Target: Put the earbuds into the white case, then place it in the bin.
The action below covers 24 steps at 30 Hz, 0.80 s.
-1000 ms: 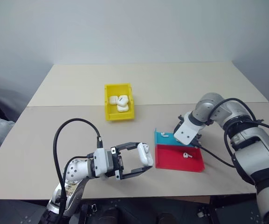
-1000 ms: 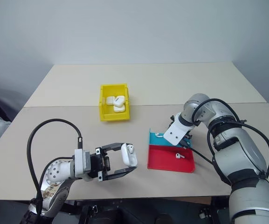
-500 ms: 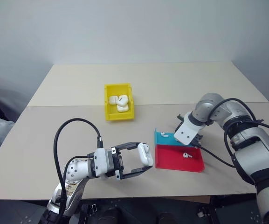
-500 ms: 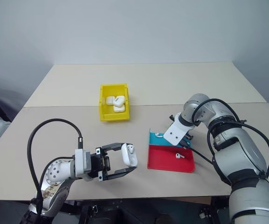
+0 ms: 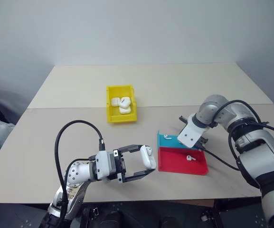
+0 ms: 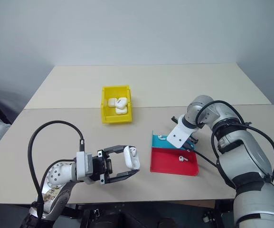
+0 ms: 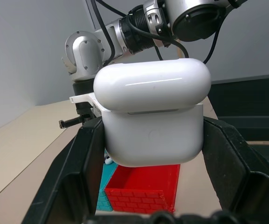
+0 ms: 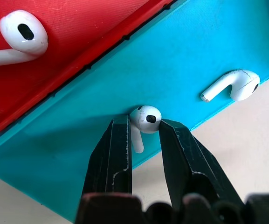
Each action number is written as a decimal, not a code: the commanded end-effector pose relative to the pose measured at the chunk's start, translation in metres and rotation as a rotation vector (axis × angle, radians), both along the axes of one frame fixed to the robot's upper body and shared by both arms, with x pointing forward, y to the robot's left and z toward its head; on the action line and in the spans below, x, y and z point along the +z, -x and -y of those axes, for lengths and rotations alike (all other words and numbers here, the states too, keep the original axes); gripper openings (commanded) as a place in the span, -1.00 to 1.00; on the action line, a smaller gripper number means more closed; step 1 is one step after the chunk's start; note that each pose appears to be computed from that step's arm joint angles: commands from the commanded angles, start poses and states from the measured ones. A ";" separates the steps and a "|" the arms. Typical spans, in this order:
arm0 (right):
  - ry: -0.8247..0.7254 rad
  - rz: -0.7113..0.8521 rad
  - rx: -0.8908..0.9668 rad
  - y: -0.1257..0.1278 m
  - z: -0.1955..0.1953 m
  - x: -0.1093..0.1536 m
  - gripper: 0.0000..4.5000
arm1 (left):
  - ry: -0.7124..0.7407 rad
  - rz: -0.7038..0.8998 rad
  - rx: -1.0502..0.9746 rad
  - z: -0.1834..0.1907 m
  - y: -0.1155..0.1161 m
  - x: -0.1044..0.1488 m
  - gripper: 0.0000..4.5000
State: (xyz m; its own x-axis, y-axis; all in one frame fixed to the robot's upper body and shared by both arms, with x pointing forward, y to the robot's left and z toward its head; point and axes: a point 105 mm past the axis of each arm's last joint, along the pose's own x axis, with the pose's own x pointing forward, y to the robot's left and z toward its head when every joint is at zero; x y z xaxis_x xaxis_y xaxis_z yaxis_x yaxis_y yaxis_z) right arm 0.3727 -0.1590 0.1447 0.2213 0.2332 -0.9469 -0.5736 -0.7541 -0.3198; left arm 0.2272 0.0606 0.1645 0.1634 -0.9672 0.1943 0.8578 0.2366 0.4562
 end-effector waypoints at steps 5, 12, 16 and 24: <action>-0.499 0.005 -0.190 0.011 -0.023 0.073 -0.57 | 0.070 0.058 -0.025 0.001 0.003 0.021 0.25; -1.084 -0.133 -0.384 0.073 -0.031 0.136 -0.57 | 0.103 0.063 -0.058 0.006 -0.001 0.031 0.25; -1.419 -0.327 -0.407 0.112 -0.038 0.161 -0.57 | 0.113 0.061 -0.083 0.010 -0.004 0.036 0.25; -1.710 -0.679 -0.339 0.163 -0.040 0.168 -0.57 | 0.148 0.042 -0.099 0.019 -0.009 0.045 0.25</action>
